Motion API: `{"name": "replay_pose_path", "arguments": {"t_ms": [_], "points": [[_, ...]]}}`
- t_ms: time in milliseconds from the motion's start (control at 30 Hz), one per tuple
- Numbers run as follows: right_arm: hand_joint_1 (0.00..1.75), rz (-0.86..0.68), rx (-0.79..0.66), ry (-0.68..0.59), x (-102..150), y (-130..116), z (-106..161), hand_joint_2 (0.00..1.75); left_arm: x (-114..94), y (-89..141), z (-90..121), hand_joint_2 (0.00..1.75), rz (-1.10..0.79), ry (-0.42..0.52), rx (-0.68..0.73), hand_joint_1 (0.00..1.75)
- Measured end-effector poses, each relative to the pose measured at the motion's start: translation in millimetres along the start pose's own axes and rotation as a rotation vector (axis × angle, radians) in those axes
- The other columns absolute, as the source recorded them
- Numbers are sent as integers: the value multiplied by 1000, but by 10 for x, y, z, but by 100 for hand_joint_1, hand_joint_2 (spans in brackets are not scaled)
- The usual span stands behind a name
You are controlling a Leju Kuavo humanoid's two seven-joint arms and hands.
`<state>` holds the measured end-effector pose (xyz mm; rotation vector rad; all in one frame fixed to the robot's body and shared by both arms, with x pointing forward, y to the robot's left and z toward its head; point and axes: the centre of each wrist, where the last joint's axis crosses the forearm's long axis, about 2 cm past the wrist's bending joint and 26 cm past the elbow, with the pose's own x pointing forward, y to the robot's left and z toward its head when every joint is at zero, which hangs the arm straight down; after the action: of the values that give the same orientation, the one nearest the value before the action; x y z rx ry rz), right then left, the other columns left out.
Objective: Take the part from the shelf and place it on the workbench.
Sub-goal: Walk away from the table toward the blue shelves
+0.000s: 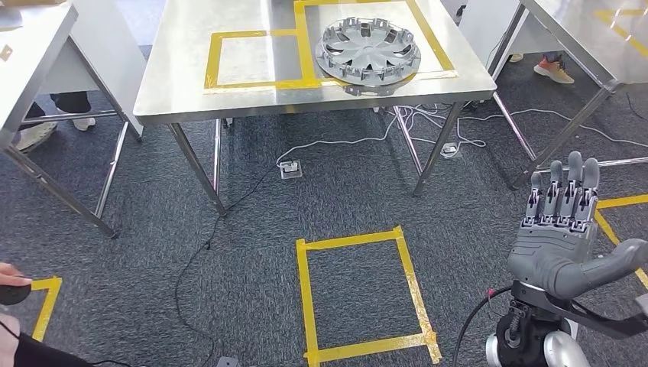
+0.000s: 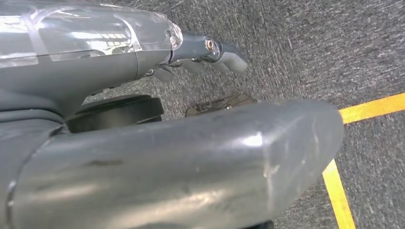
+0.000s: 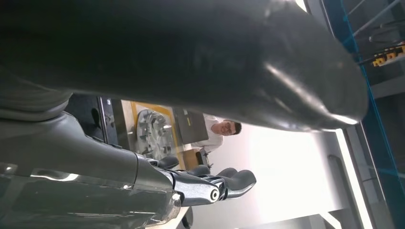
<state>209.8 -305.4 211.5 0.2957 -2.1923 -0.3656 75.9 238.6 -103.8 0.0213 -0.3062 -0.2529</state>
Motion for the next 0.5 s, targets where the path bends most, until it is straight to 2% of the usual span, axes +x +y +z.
{"name": "replay_pose_path", "arguments": {"t_ms": [500], "points": [[0,-12,14,-2,40,21,17,0,5,-17,1,0,-15,3,-3,0]]}}
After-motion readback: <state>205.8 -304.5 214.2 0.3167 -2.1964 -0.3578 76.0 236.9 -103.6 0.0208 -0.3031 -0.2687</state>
